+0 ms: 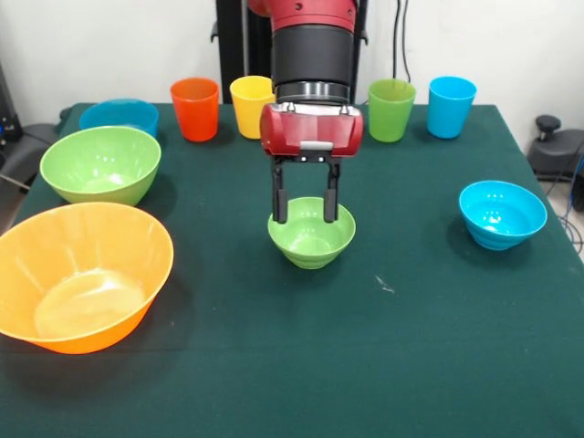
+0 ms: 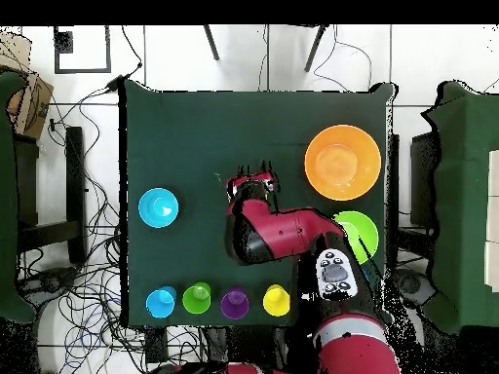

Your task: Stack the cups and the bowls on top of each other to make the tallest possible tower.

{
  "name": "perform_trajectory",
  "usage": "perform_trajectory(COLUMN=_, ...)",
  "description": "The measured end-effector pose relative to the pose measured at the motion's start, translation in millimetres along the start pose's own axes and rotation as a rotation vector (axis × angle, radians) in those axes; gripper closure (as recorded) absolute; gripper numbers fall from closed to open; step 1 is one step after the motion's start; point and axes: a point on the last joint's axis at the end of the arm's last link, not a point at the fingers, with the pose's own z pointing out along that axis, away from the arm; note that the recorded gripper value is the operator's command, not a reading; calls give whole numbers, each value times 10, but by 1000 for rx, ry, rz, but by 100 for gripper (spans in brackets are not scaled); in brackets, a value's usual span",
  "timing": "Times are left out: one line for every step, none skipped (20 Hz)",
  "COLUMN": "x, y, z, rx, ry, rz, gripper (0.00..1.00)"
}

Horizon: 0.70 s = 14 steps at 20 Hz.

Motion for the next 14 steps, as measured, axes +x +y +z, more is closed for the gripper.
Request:
perform_trajectory(x=2, y=-13, z=-4, rx=2, ry=1, rz=6, gripper=0)
perform_trajectory(x=3, y=-19, z=-14, rx=5, ry=3, rz=12, gripper=0)
perform_trajectory(x=3, y=-20, z=-32, rx=8, ry=7, rz=20, gripper=0)
perform_trajectory(x=-1, y=-16, z=-72, rx=13, ry=18, rz=32, gripper=0)
perform_trajectory(x=-6, y=-12, z=-100, rx=16, ry=25, rz=38, gripper=0)
perform_trajectory(x=-17, y=3, z=-181, rx=24, ry=51, rz=54, gripper=0)
perform_trajectory(x=-40, y=20, z=-277, rx=30, ry=83, rz=72, gripper=0)
perform_trajectory(x=-51, y=27, z=-336, rx=34, ry=103, rz=81, gripper=0)
perform_trajectory(x=-64, y=26, z=-408, rx=38, ry=129, rz=92, gripper=0)
perform_trajectory(x=-72, y=23, z=-448, rx=41, ry=143, rz=98, gripper=0)
perform_trajectory(x=-80, y=17, z=-503, rx=44, ry=164, rz=105, gripper=0)
perform_trajectory(x=-99, y=0, z=-593, rx=49, ry=199, rz=116, gripper=0)
perform_trajectory(x=-111, y=-16, z=-646, rx=51, ry=221, rz=124, gripper=0)
perform_trajectory(x=-116, y=-25, z=-668, rx=51, ry=231, rz=128, gripper=0)
